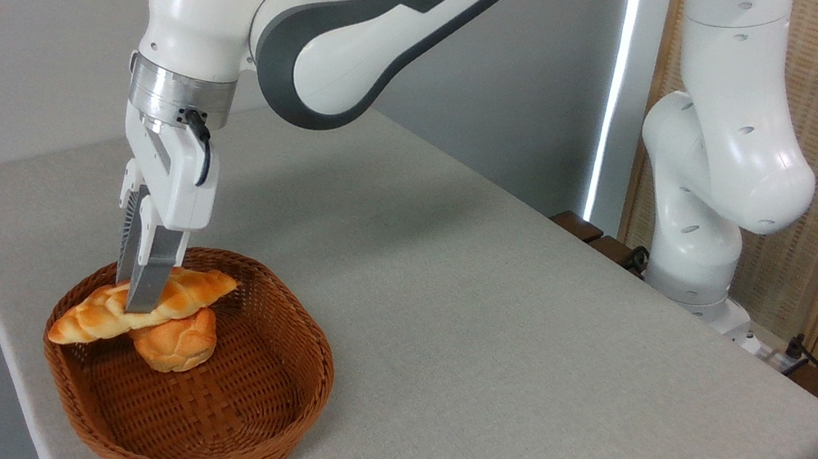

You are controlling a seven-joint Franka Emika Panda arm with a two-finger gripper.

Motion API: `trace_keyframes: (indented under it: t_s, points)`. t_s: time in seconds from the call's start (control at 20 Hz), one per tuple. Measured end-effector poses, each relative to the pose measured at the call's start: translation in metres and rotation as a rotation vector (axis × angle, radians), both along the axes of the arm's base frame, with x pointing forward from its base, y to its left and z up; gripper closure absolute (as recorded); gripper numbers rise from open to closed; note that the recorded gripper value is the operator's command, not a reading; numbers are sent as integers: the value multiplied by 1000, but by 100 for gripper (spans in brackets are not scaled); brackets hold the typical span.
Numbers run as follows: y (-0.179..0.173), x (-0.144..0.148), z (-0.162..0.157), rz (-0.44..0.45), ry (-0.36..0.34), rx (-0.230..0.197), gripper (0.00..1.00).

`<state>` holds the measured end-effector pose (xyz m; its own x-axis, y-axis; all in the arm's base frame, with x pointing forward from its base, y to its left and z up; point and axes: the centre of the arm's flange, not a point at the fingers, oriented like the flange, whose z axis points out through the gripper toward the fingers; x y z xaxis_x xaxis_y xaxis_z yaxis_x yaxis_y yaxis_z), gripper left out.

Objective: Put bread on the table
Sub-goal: 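Close the gripper on the braided bread roll, then lift the braided roll out of the basket and carry it beside the basket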

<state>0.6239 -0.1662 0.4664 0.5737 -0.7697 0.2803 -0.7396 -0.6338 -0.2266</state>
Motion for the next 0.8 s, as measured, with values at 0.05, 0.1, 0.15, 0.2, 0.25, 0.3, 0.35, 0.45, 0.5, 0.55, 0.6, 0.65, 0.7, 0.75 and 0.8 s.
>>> trace_keyframes:
  t_s: [0.05, 0.1, 0.15, 0.2, 0.25, 0.3, 0.35, 0.45, 0.5, 0.55, 0.6, 0.65, 0.7, 0.75, 0.8]
  points:
    - [0, 0, 1, 0, -1, 0, 57]
    - [0, 0, 2, 1, -3, -2, 57]
    - [0, 0, 3, 4, -4, -7, 57]
    - [0, -1, 5, 7, -5, -14, 57]
    - [0, -1, 8, 10, -7, -20, 57]
    - [1, -2, 10, 12, -10, -24, 57]
    - [1, -2, 13, 13, -14, -27, 57]
    - [2, -4, 20, 17, -24, -33, 57]
    - [4, -5, 26, 24, -27, -40, 57]
    - [7, -7, 32, 30, -29, -48, 57]
    - [11, -9, 39, 38, -27, -53, 57]
    - [16, -13, 47, 46, -16, -55, 57]
    - [22, -19, 57, 52, 3, -52, 57]
    - [26, -26, 66, 56, 28, -47, 57]
    - [30, -36, 76, 57, 61, -40, 57]
